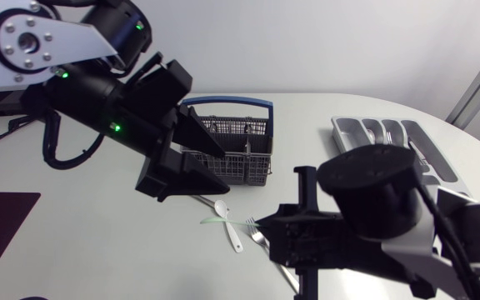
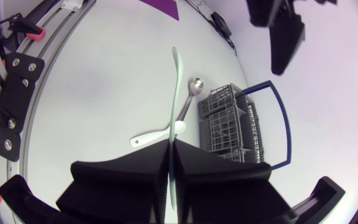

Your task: Unload the cutlery basket into the drawer organizer.

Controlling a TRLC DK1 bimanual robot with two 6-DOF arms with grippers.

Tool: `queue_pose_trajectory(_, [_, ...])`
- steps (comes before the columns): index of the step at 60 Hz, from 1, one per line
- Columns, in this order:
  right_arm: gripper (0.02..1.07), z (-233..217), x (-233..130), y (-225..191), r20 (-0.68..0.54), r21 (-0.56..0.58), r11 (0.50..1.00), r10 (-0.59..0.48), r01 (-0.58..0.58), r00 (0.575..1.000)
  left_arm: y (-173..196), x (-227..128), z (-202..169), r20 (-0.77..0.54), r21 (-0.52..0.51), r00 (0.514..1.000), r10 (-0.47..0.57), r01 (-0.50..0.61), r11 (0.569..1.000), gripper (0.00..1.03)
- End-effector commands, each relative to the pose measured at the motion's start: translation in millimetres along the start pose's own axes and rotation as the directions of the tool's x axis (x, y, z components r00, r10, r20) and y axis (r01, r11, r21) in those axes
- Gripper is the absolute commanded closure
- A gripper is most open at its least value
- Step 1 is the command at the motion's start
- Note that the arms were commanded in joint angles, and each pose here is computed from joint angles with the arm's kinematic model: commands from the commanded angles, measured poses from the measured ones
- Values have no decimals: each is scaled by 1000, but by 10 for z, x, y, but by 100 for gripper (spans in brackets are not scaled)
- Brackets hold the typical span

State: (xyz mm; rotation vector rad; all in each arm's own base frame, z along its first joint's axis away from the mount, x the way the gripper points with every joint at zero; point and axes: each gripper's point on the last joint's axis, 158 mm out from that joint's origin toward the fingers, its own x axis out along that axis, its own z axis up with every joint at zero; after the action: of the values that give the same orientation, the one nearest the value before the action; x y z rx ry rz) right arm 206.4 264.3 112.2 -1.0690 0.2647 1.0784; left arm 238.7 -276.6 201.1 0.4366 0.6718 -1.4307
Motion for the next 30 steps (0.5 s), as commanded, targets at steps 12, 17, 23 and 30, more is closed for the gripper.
queue_pose_trajectory(12, [102,72,-254,-616,121,318,948,-50,9,991,269,-107,-47,202,-104,953,226,-209,972,3])
queue_pose_trajectory(17, [102,88,-330,-782,163,392,920,-62,-6,985,310,-131,23,261,-117,929,263,-240,964,3])
queue_pose_trajectory(23, [102,121,-411,-904,225,462,885,-59,-53,973,339,-128,61,282,-137,920,270,-240,961,3])
queue_pose_trajectory(30, [102,173,-449,-942,280,514,850,-44,-111,959,359,-98,96,292,-158,919,265,-227,961,4])
